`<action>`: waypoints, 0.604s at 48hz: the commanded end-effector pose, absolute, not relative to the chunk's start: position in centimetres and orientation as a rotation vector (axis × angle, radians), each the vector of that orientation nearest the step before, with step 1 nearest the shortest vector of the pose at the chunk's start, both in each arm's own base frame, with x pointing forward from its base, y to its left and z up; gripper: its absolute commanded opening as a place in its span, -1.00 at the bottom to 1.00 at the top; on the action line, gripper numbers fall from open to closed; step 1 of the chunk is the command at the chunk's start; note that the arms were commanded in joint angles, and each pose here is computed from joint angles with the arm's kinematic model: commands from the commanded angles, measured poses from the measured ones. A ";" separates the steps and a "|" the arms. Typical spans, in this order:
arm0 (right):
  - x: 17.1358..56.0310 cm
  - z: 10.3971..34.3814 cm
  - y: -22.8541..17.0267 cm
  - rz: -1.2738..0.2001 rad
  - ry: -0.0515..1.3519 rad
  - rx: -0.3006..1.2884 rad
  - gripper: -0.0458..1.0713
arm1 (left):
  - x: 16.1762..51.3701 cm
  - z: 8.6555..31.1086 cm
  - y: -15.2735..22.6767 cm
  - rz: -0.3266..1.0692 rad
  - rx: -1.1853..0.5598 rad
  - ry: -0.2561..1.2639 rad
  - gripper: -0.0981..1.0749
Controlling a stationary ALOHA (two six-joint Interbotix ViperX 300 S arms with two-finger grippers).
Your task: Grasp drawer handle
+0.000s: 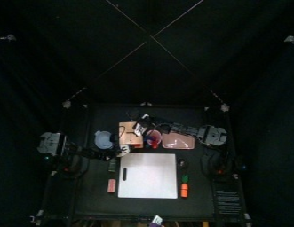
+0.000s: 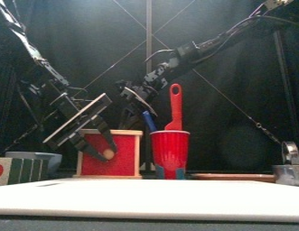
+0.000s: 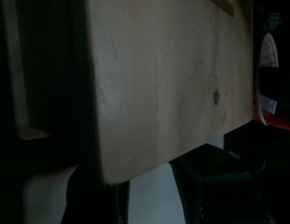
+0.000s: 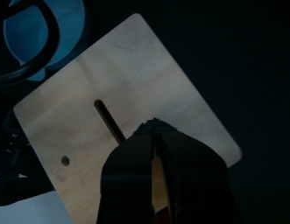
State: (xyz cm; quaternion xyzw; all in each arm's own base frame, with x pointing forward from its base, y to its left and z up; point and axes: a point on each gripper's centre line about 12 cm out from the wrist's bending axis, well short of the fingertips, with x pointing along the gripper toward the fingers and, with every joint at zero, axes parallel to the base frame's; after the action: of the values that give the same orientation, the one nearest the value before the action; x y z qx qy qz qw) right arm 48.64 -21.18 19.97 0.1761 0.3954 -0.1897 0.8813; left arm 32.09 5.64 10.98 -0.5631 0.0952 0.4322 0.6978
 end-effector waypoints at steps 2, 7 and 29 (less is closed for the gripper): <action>48.6 20.9 -21.1 -0.393 0.810 0.362 -0.88 | 32.4 11.5 5.8 0.956 -1.264 0.193 0.29; 48.6 20.8 -21.1 -0.393 0.812 0.362 -0.88 | 32.2 11.3 5.4 0.957 -1.271 0.200 0.29; 48.5 20.7 -21.1 -0.394 0.819 0.367 -0.88 | 32.2 11.3 2.3 0.914 -1.294 0.242 0.29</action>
State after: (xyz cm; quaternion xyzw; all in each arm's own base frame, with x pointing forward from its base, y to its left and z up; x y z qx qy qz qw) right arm 48.65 -21.08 19.95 0.1775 0.3965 -0.1890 0.8806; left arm 31.87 2.97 10.69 -0.5745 0.1093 0.4220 0.6928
